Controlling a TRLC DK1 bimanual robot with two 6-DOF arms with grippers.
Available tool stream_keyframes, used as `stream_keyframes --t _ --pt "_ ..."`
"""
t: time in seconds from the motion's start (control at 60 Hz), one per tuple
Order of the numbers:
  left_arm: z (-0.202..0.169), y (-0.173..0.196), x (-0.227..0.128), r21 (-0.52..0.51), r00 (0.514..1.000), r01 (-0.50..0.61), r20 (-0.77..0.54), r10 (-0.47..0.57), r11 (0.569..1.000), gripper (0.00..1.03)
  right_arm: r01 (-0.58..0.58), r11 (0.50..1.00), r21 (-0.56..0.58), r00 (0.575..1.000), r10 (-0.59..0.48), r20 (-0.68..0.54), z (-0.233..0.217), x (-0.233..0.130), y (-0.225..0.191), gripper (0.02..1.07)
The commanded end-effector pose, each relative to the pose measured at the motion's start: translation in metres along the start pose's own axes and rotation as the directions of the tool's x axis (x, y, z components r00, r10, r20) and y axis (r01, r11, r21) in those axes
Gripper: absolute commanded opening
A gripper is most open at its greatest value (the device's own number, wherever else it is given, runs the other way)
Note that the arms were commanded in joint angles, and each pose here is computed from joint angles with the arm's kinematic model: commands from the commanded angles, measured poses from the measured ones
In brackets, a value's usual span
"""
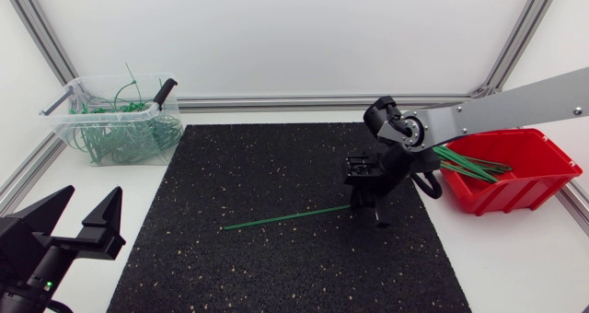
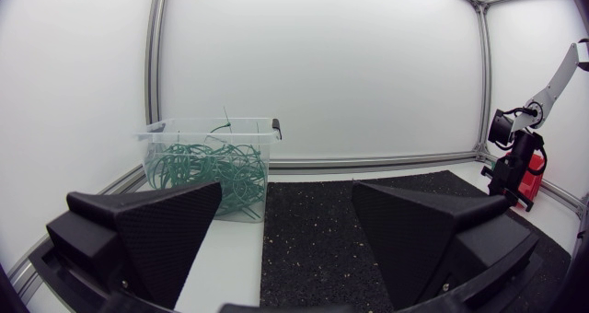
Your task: Take a green cable tie from the red box, thread the tail through the head to close it, then place it in the transparent bin on the left.
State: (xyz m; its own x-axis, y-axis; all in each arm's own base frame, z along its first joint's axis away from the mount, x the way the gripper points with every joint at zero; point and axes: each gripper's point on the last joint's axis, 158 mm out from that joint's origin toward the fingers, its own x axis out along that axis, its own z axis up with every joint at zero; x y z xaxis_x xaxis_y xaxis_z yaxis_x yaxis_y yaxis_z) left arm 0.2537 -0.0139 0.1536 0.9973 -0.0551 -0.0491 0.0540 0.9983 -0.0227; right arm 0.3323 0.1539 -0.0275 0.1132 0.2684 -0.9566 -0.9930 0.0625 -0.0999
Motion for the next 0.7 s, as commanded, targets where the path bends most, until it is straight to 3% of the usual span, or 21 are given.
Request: stream_keyframes --t 0.0,0.45,0.683 --pt "-0.021 0.001 0.001 0.014 0.999 -0.003 -0.046 0.004 1.0 0.97 -0.037 0.999 -0.025 0.999 0.036 -0.036 -0.005 0.009 0.005 0.08" --pt "-0.01 0.001 0.002 0.014 0.997 -0.005 -0.074 0.006 1.0 0.96 0.048 0.997 -0.064 0.999 -0.049 -0.01 0.01 -0.034 0.005 0.08" --pt "-0.01 -0.001 0.007 0.034 0.99 0.006 -0.138 -0.002 0.999 0.96 0.009 0.998 -0.062 0.999 -0.012 -0.047 0.013 -0.061 0.013 0.08"
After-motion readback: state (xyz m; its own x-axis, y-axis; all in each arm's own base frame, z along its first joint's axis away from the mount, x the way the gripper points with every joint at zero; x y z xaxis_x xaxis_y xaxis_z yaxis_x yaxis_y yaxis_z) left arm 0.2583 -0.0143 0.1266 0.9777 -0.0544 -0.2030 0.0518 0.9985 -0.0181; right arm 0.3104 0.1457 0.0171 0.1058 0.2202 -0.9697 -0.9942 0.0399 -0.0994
